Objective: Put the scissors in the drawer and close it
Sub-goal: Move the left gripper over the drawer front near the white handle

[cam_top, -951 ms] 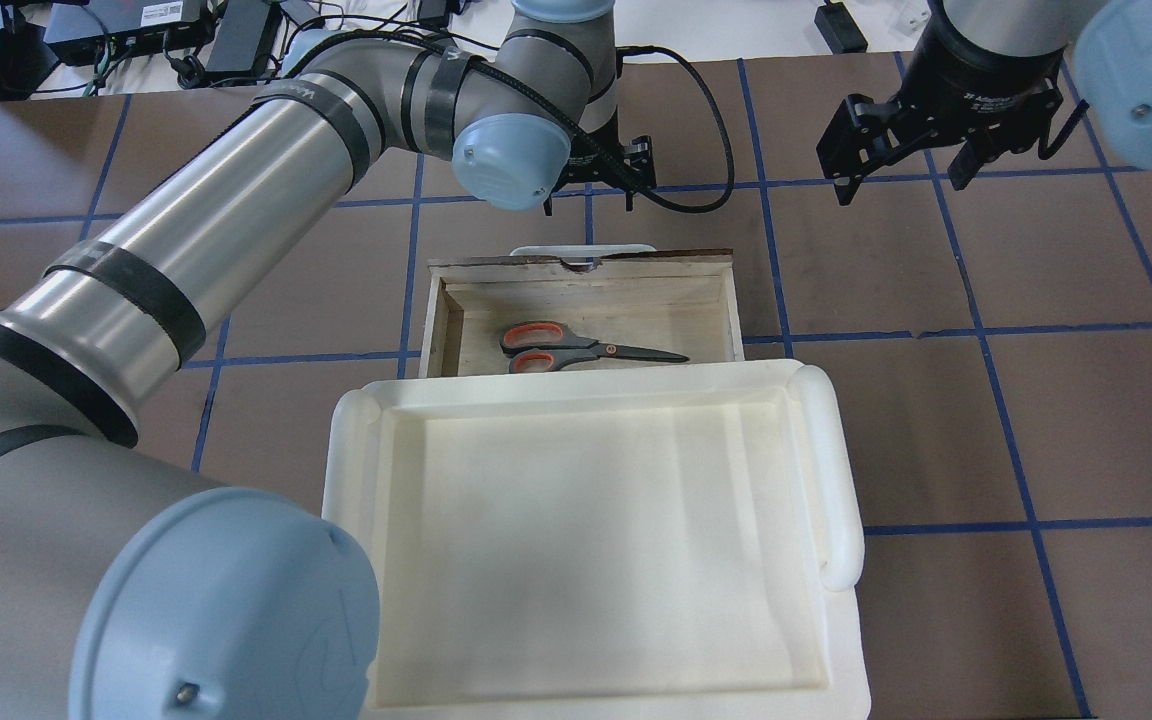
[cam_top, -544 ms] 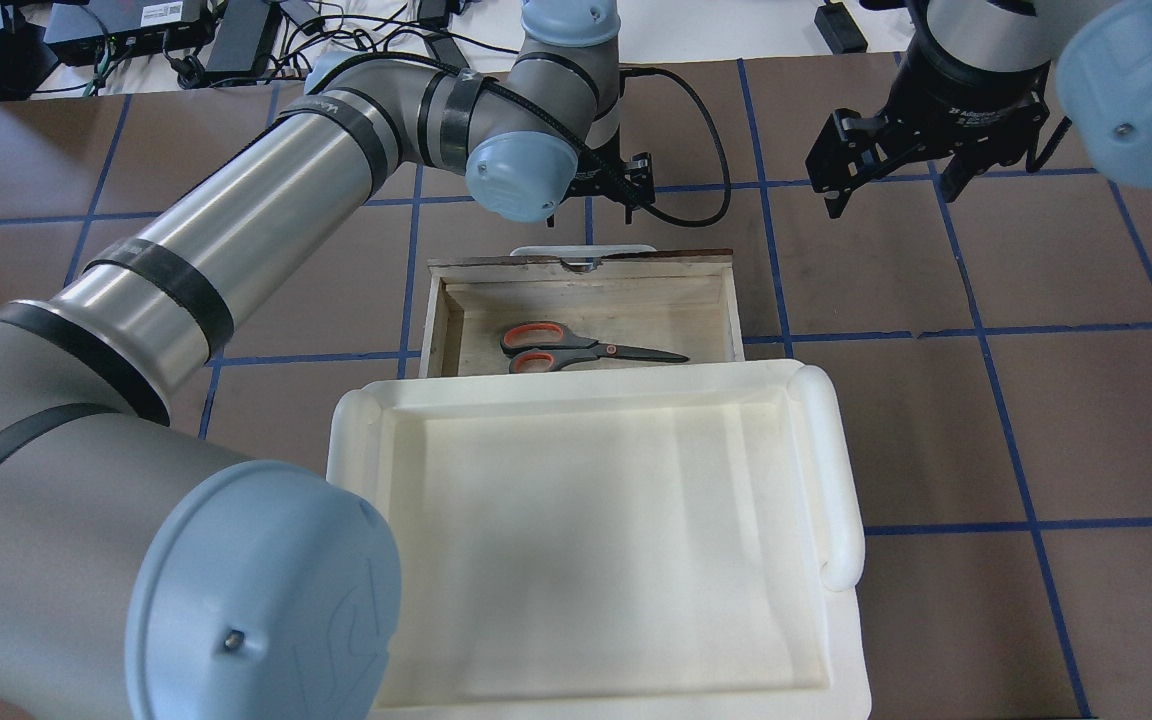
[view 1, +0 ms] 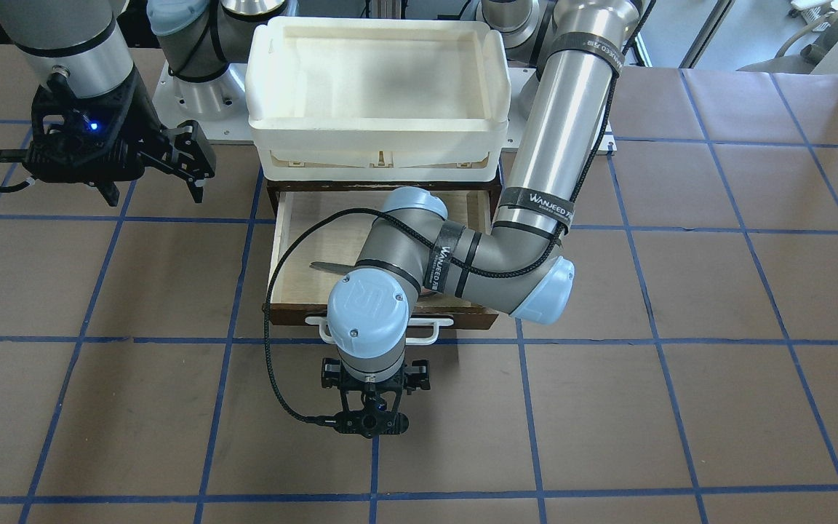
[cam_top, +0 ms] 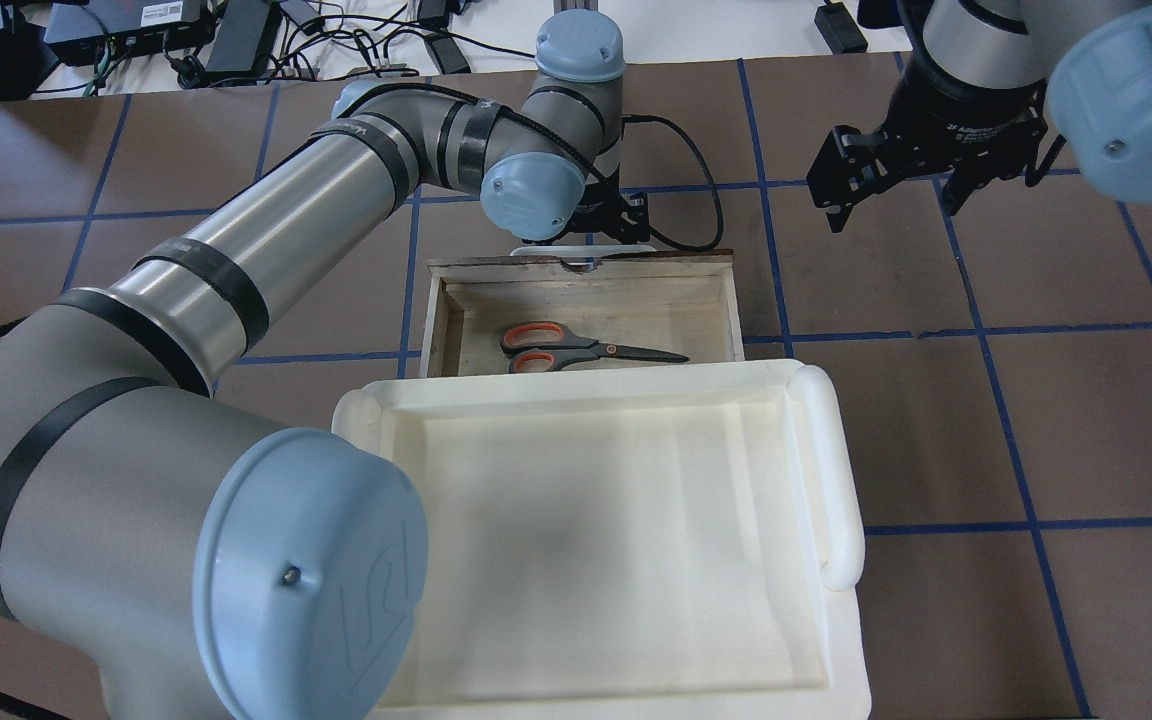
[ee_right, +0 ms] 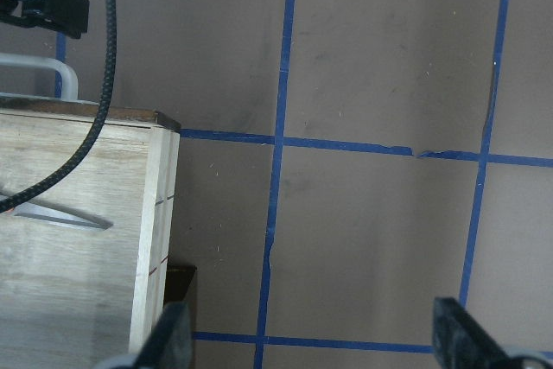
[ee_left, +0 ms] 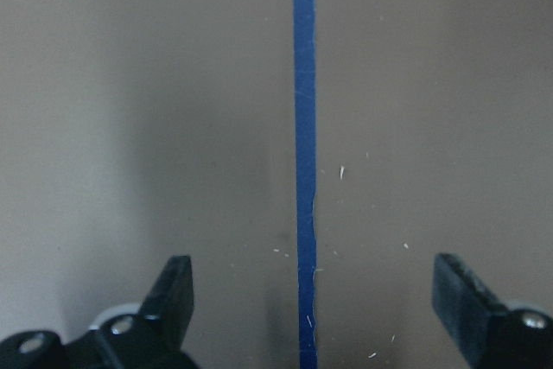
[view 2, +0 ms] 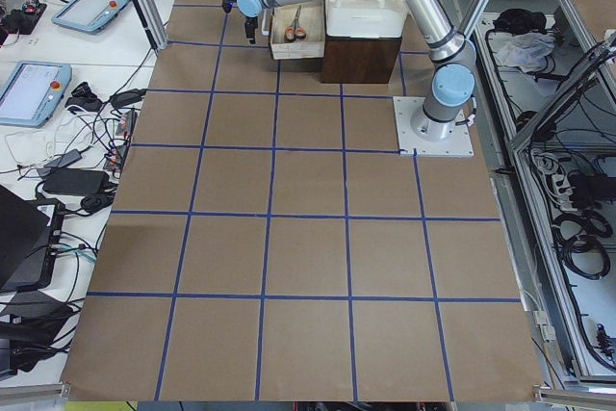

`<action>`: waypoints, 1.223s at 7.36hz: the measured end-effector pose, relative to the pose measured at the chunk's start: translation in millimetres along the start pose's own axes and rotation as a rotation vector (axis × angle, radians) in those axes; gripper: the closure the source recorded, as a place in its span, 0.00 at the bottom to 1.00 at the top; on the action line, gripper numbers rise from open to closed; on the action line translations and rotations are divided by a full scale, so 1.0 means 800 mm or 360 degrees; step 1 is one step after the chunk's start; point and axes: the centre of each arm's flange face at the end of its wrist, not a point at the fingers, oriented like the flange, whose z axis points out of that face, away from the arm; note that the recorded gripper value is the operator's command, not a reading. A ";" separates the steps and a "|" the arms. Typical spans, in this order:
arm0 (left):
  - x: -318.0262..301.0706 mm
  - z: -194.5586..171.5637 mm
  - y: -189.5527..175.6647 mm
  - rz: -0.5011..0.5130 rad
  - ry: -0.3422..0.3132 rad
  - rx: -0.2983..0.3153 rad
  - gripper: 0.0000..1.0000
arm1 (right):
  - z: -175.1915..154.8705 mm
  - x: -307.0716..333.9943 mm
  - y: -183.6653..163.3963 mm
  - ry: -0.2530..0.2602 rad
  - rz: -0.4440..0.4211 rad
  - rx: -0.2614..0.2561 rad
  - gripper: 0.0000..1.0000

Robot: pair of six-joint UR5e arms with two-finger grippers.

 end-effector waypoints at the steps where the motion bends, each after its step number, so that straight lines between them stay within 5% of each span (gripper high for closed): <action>1: 0.001 0.005 0.003 0.0002 -0.0008 -0.0033 0.00 | 0.000 0.000 0.000 0.0000 0.0000 0.0001 0.00; 5: 0.002 0.001 0.020 -0.0030 -0.0013 -0.0185 0.00 | 0.000 0.000 0.000 -0.0001 -0.0009 0.0000 0.00; 9: 0.005 -0.023 0.034 -0.0060 -0.0013 -0.0218 0.00 | 0.000 0.000 -0.002 -0.0002 -0.0008 0.0017 0.00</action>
